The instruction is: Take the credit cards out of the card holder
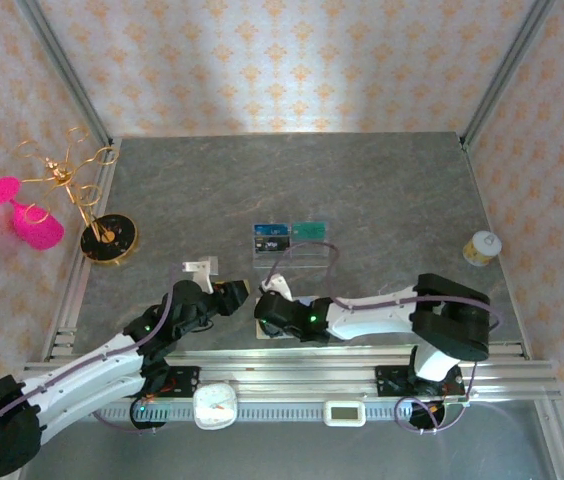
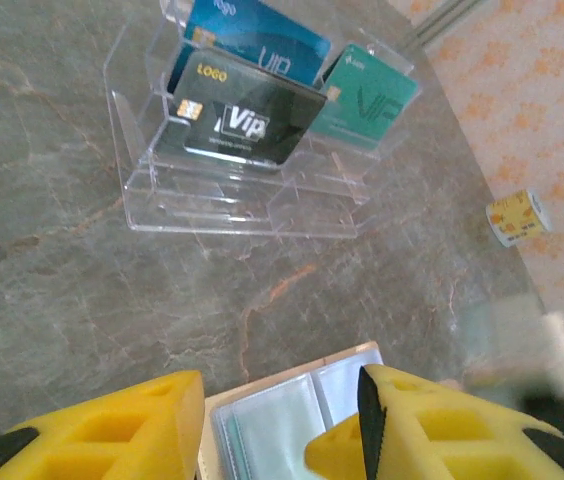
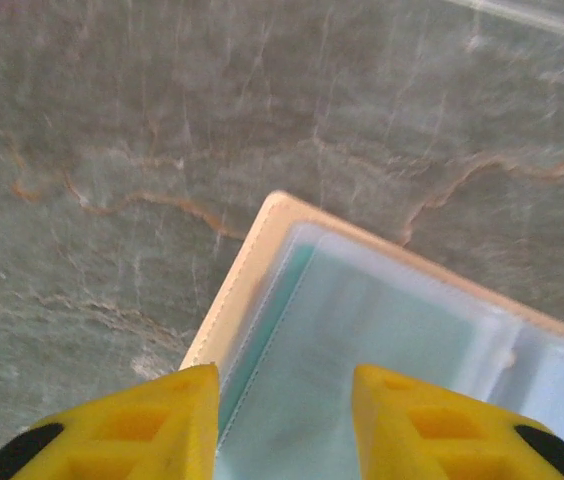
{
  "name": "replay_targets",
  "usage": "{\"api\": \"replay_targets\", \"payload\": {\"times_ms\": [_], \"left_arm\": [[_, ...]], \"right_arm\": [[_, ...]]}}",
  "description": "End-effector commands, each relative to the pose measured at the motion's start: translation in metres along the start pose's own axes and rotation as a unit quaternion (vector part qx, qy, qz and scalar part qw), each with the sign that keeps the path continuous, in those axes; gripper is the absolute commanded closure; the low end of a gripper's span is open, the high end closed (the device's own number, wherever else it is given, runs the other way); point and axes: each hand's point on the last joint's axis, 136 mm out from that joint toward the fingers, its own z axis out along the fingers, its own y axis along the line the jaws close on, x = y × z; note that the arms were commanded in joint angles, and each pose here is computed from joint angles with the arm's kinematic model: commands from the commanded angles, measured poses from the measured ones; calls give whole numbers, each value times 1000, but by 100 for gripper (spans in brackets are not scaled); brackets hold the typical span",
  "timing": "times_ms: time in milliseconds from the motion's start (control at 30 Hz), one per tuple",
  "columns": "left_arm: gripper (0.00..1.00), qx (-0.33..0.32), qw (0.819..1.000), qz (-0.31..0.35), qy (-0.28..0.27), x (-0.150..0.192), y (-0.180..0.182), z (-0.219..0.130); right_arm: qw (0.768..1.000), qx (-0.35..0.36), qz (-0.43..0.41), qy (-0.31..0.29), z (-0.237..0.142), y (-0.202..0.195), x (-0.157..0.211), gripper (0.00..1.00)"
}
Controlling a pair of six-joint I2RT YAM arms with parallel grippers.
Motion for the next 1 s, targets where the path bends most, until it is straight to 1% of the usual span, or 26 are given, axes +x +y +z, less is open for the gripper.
{"api": "replay_targets", "payload": {"times_ms": [0, 67, 100, 133, 167, 267, 333, 367, 467, 567, 633, 767, 833, 867, 900, 933, 967], "left_arm": [[56, -24, 1000, 11, -10, -7, 4, -3], [56, -24, 1000, 13, -4, -4, 5, -2], [56, -22, 1000, 14, -2, -3, 4, -1], [56, -17, 1000, 15, 2, -2, 2, -1], [57, -9, 1000, 17, 8, 0, -1, 0], [66, 4, 999, 21, 34, 9, -5, 4], [73, 10, 998, 17, 52, 17, -7, 8], [77, 18, 998, 16, 60, 22, -9, 9], [89, 33, 996, 13, 82, 36, -16, 13], [98, 37, 994, 23, 104, 49, -21, 17], [100, 41, 991, 31, 120, 57, -26, 21], [100, 37, 987, 41, 150, 71, -29, 30], [100, 42, 986, 43, 159, 75, -33, 34], [100, 44, 985, 44, 164, 77, -36, 37], [100, 49, 984, 45, 167, 78, -39, 39], [100, 56, 983, 48, 171, 78, -46, 41], [100, 62, 981, 53, 175, 80, -52, 43]], "right_arm": [[998, 58, -20, 33, 10, -18, 19, 60], [996, 76, -31, 46, 16, -22, 25, 60], [995, 84, -33, 51, 17, -25, 28, 62], [994, 88, -32, 54, 19, -26, 30, 66], [994, 88, -28, 52, 18, -27, 30, 74], [998, 60, -6, 28, 11, -19, 21, 91], [999, 36, 10, 11, 6, -14, 13, 99], [1000, 23, 21, -1, 3, -11, 8, 100], [998, -24, 52, -37, -9, -2, -5, 100], [993, -71, 77, -63, -19, 4, -14, 100], [991, -80, 82, -72, -22, 3, -16, 100], [987, -99, 90, -85, -29, 5, -18, 99], [986, -102, 98, -90, -33, 3, -19, 89], [985, -99, 104, -98, -37, -1, -20, 77], [983, -97, 111, -106, -42, -5, -22, 69], [981, -93, 121, -118, -49, -11, -24, 64], [979, -88, 130, -130, -56, -19, -25, 62]]}}
